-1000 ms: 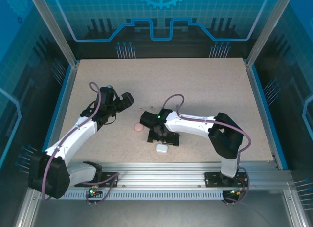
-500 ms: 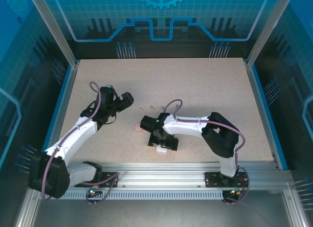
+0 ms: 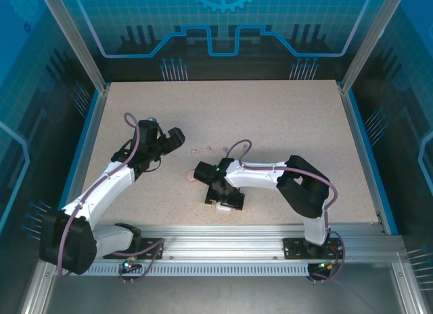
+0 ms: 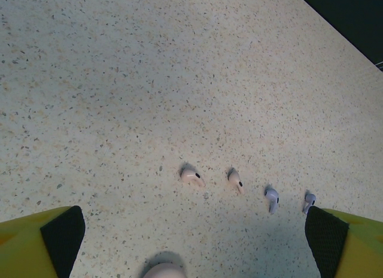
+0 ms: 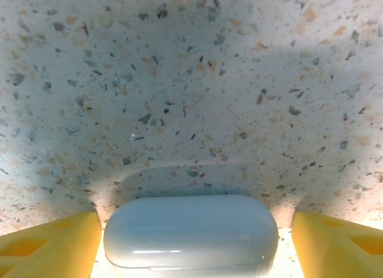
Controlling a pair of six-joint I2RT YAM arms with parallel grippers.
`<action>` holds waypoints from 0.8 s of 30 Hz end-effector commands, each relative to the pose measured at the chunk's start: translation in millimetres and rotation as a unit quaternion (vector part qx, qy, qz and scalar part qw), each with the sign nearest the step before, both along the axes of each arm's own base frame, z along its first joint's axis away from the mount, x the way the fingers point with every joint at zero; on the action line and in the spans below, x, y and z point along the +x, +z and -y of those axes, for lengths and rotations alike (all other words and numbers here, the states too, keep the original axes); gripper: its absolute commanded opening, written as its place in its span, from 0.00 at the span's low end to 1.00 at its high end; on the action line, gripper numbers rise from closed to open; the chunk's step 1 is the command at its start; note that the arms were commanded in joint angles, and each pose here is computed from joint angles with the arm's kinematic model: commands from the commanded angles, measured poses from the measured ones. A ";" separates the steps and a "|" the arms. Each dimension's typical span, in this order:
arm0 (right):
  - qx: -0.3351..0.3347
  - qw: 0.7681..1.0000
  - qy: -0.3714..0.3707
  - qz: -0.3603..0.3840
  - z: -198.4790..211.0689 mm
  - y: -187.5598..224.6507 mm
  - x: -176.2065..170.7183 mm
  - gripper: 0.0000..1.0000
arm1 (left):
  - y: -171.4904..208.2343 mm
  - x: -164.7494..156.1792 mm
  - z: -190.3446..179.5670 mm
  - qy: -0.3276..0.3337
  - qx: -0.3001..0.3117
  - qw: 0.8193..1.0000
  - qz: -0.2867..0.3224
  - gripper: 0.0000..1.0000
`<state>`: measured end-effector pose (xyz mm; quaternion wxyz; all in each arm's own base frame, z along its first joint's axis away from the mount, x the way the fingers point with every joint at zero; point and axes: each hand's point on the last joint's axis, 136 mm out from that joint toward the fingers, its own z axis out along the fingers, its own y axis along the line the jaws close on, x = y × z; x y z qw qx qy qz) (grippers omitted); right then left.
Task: Insert the wireless bluetooth earbuds into the charging case
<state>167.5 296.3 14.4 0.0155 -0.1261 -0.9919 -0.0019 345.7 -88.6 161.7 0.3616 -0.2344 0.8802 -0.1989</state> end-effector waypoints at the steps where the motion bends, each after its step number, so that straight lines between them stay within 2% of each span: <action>1: -0.013 1.000 0.000 -0.011 3.0 -8.6 -10.1 0.83 | 1.3 1.5 1.0 -0.001 0.002 1.000 0.008 0.99; 11: -0.020 1.000 -0.005 -0.011 4.5 -11.5 -10.9 0.77 | 2.0 3.0 1.7 0.001 -0.002 1.000 0.008 0.99; 18: -0.015 1.000 -0.006 -0.004 5.0 -8.2 -10.0 0.69 | 2.2 3.3 6.1 -0.010 -0.010 1.000 0.013 0.99; 24: 0.000 1.000 -0.013 0.014 6.4 2.6 -7.2 0.62 | 9.6 1.5 18.5 -0.028 -0.052 0.998 0.038 0.99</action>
